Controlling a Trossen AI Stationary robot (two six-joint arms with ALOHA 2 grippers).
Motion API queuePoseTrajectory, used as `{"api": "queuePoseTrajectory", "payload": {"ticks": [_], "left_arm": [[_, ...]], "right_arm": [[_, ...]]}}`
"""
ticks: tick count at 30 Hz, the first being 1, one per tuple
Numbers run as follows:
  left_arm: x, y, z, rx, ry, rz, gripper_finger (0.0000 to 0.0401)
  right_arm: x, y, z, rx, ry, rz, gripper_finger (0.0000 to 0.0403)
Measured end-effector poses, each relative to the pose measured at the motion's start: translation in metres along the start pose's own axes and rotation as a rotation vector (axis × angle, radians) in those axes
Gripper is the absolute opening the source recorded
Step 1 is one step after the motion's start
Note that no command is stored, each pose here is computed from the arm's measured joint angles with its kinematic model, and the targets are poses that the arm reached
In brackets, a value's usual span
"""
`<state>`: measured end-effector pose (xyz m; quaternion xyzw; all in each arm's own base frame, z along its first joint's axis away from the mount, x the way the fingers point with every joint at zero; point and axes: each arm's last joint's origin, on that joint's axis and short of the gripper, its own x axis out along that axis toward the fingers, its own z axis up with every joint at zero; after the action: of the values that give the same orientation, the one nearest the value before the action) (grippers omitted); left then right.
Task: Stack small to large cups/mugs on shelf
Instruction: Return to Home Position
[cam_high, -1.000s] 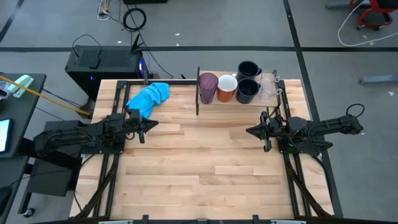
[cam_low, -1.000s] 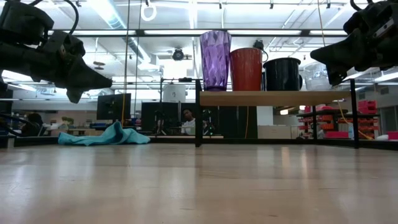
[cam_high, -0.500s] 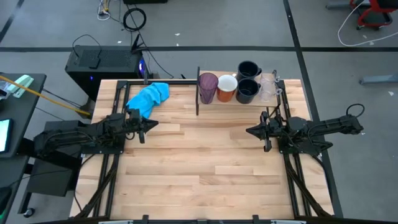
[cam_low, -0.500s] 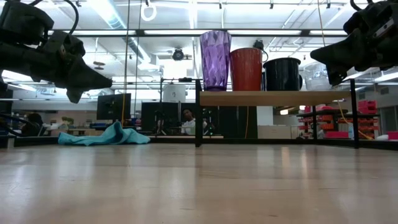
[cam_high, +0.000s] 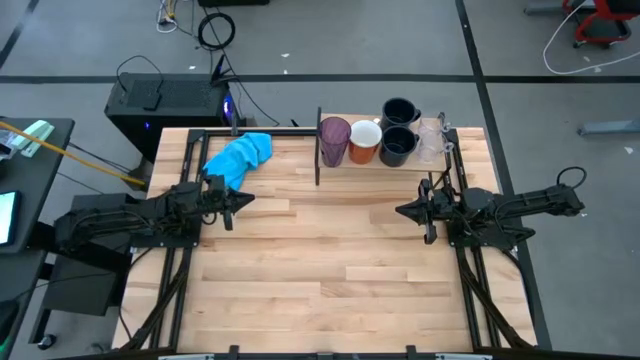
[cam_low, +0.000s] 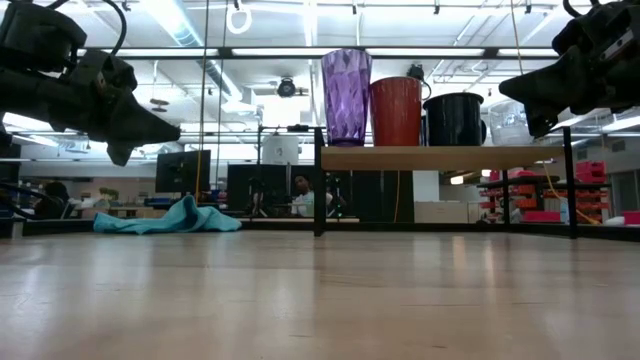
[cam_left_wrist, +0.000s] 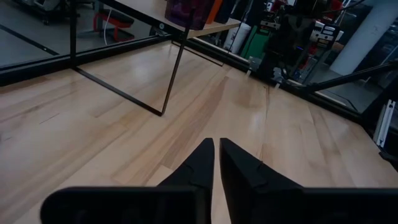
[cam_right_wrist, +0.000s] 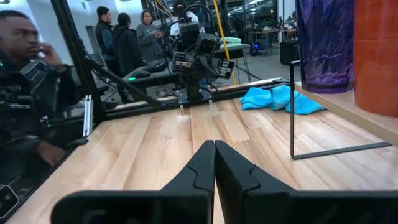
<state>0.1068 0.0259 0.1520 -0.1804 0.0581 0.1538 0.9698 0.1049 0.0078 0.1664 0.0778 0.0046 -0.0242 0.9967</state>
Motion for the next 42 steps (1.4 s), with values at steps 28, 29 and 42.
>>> {"api": "queuePoseTrajectory", "payload": {"ticks": [28, 29, 42], "left_arm": [[0.0000, 0.0000, 0.0000, 0.000, 0.000, 0.000, 0.0036], [0.0000, 0.0000, 0.0000, 0.000, 0.000, 0.000, 0.0036], [0.0000, 0.0000, 0.0000, 0.000, 0.000, 0.000, 0.0028]], "right_arm": [[0.0000, 0.0000, 0.0001, 0.000, 0.000, 0.000, 0.0016], [0.0000, 0.0000, 0.0001, 0.000, -0.001, 0.000, 0.0016], [0.0000, 0.0001, 0.0001, 0.000, 0.000, 0.000, 0.0016]]}}
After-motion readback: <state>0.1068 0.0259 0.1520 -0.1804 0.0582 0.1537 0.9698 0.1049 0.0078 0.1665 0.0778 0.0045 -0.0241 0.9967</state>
